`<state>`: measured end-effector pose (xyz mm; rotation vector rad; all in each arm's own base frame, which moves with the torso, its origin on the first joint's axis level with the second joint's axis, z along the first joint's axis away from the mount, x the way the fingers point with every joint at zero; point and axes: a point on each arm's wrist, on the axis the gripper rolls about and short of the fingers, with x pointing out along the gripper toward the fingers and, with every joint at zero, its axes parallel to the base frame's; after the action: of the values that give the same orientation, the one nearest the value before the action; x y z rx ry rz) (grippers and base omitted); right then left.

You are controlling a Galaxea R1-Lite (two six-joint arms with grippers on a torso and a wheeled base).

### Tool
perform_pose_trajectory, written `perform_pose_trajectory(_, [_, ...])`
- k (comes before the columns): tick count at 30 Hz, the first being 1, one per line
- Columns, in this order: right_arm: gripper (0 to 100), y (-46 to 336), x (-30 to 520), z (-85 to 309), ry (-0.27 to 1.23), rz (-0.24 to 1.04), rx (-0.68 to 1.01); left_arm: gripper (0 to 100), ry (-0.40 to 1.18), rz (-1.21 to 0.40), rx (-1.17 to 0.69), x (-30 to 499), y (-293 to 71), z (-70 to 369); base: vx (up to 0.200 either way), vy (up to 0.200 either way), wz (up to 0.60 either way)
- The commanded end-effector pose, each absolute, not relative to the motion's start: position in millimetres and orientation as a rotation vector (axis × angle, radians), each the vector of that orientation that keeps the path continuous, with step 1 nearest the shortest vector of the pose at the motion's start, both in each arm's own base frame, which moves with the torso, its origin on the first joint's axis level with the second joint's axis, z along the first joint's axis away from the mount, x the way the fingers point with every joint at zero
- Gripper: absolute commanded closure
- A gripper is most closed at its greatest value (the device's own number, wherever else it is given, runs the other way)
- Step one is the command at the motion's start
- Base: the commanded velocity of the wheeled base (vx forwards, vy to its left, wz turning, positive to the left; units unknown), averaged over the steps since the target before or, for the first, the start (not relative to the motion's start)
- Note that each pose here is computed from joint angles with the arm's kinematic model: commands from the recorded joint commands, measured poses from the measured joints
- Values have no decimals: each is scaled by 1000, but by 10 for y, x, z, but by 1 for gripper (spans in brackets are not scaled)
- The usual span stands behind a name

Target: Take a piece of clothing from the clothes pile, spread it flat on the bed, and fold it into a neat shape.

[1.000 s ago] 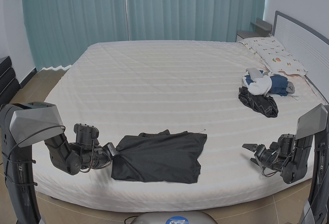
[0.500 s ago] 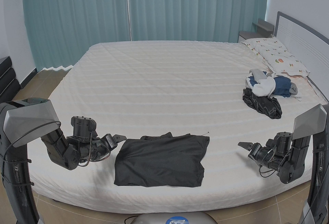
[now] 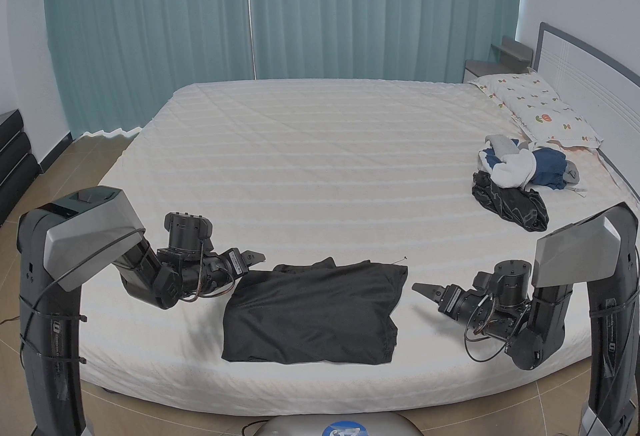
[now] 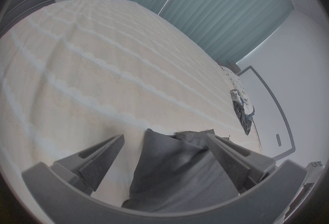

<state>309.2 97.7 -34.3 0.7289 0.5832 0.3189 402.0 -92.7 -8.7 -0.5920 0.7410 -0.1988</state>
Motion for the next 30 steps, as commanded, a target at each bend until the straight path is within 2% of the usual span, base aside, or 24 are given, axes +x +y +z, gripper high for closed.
perform_pose_trajectory(1, [0, 1116, 3113, -442, 605, 346, 712, 0, 769, -205, -575, 4129, -1008, -329, 0, 0, 0])
perform_pose_trajectory(4, [0, 1150, 3132, -476, 624, 346, 706, 0, 759, -210, -575, 4175, -1026, -336, 0, 0, 0])
perform_pose_trajectory(5, [0, 1159, 3143, -482, 628, 346, 705, 100, 757, -213, -575, 4182, -1034, -334, 0, 0, 0])
perform_pose_trajectory(12, [0, 1192, 3190, -454, 610, 359, 705, 100, 740, -203, -576, 4244, -1052, -357, 0, 0, 0])
perform_pose_trajectory(19, [0, 1212, 3247, -510, 622, 361, 669, 100, 659, -36, -539, 4321, -1008, -380, 0, 0, 0])
perform_pose_trajectory(30, [0, 1388, 3586, -453, 585, 353, 658, 100, 574, 4, -641, 4377, -985, -320, 0, 0, 0])
